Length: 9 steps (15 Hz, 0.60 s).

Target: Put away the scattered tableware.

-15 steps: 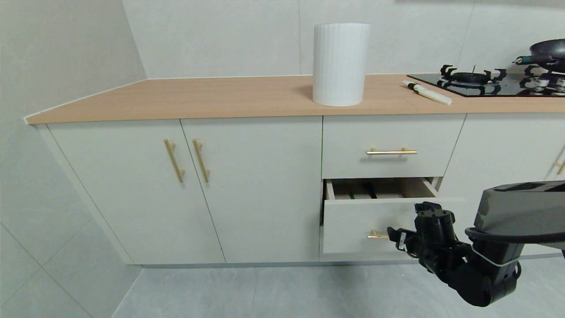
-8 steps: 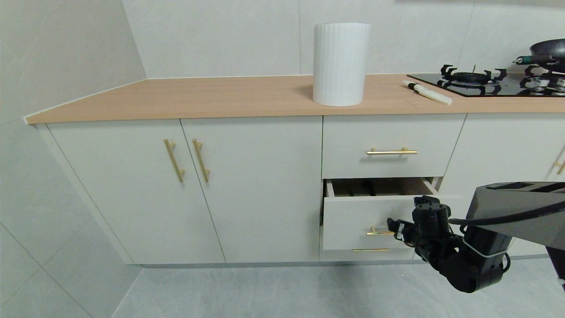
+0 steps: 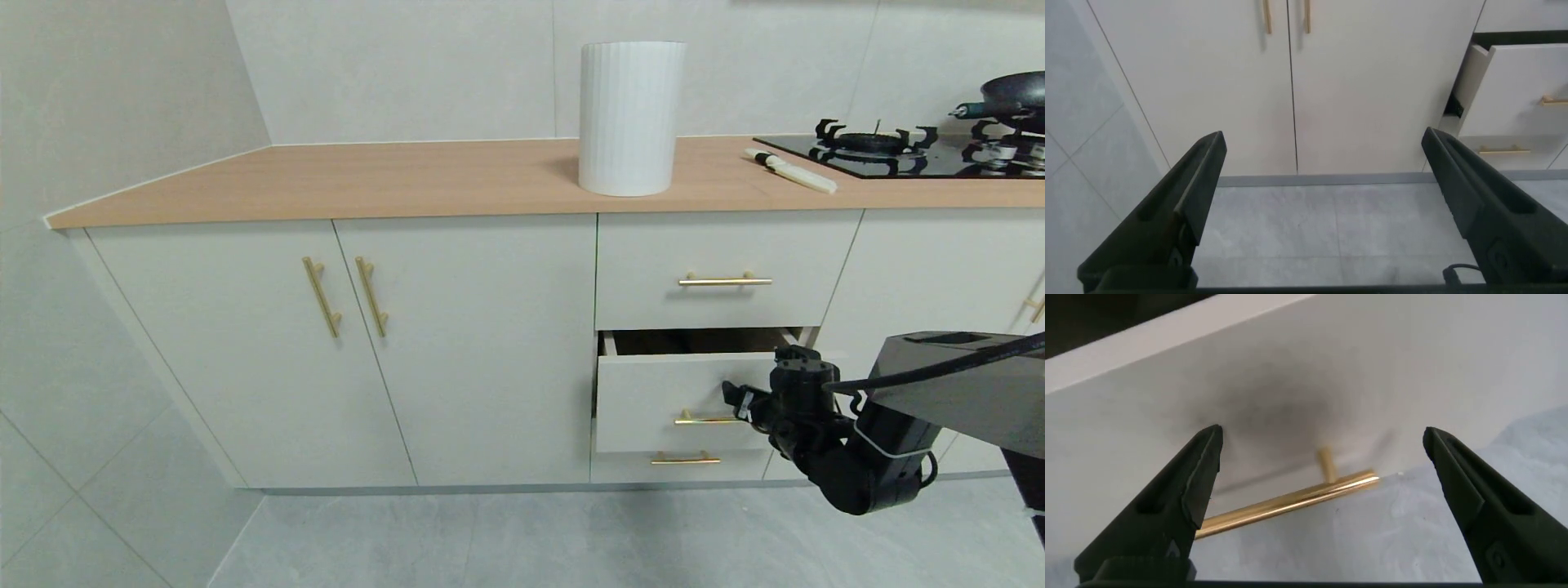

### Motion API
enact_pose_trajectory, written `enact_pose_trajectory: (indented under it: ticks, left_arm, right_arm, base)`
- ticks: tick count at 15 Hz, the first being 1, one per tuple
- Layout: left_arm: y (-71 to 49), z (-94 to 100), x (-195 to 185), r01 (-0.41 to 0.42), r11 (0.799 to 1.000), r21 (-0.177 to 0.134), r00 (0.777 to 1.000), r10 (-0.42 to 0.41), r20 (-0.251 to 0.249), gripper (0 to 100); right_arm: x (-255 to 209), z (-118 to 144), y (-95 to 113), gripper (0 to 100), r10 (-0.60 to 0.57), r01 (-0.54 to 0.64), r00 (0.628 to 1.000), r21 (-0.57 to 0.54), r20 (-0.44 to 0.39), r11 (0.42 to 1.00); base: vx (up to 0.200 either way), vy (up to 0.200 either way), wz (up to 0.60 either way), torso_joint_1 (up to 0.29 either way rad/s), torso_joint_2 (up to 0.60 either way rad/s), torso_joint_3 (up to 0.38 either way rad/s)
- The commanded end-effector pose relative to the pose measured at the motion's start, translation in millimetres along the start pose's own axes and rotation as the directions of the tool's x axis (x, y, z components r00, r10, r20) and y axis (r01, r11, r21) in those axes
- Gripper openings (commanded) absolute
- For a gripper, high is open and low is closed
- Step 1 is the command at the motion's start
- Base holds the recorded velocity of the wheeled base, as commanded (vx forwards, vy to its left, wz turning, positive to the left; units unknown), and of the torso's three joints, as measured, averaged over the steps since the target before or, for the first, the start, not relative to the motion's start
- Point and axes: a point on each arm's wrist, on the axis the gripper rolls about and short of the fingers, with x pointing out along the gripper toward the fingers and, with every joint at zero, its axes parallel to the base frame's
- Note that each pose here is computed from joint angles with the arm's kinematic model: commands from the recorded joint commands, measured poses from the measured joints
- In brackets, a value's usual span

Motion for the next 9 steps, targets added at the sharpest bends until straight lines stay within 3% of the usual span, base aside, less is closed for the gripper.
enact_pose_trajectory:
  ticks: [1, 9]
  left_arm:
    - [0.0, 0.0, 0, 0.0, 1.0, 0.0, 1.0, 0.0, -0.002, 100]
    - [0.0, 0.0, 0, 0.0, 1.0, 0.0, 1.0, 0.0, -0.002, 100]
  right_arm:
    - [10, 3, -3, 100, -0.007, 0.007, 1.0, 0.016, 0.021, 1.0]
    - [48, 7, -19, 100, -0.05, 0.044, 0.996, 0.072, 0.08, 0.996]
  base:
    - [0.0, 0.0, 0.0, 0.0, 0.0, 0.0]
    - [0.0, 0.0, 0.0, 0.0, 0.0, 0.0]
